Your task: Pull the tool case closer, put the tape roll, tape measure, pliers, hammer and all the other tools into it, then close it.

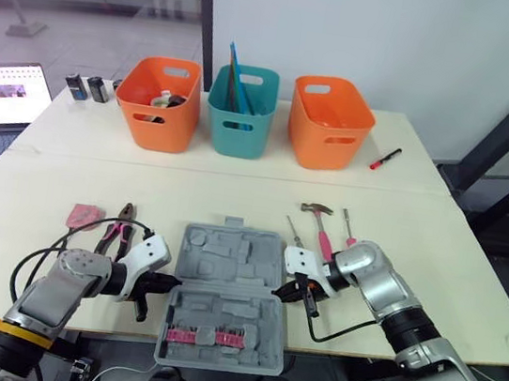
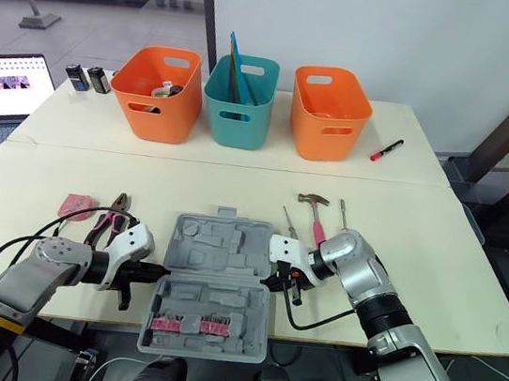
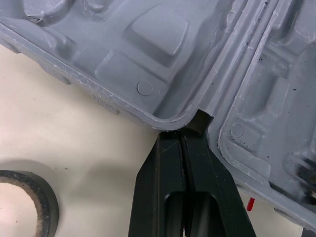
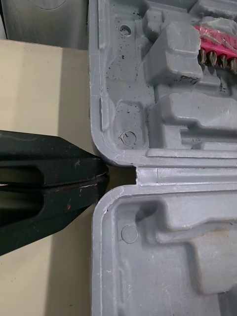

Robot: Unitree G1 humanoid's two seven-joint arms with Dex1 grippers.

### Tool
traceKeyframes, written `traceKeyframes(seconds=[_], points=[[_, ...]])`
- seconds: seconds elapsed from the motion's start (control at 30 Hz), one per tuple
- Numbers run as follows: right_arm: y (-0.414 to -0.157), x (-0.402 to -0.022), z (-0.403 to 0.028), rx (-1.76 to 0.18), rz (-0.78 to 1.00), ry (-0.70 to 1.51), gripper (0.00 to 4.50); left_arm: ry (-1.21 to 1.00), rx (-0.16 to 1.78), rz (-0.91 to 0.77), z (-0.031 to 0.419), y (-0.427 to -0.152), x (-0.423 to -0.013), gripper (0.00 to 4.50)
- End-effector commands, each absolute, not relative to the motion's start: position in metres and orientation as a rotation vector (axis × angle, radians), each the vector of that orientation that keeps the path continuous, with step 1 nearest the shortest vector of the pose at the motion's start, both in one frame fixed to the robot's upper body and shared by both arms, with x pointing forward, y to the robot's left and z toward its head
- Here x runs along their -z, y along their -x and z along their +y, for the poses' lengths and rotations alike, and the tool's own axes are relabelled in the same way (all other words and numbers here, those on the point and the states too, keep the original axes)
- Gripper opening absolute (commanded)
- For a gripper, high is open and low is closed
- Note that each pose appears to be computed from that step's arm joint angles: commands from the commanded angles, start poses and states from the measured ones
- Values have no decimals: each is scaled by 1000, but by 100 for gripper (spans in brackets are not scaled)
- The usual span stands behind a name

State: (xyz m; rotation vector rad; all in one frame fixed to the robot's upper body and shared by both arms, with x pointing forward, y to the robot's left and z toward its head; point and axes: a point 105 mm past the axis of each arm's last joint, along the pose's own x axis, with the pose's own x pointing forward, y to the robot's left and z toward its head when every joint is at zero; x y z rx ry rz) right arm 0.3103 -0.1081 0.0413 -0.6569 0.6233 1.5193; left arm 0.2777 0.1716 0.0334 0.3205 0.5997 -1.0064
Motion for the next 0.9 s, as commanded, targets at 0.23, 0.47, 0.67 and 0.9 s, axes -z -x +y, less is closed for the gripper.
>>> traceKeyframes(seconds=[0.23,0.47,0.67,0.9], points=[[-319,-45,-119,-1468,633,671,2,-340,937,617,199,-277,-35,0],[-319,-81,-137,-1473,515,528,2,-318,873,456,225,-273,-73,0],[-308,-113,-159,-1440,441,373,2,-341,825,417,245,-238,-83,0],[-317,-110,-233,-1118,365,248,219,-260,495,365,332,-192,-91,180]])
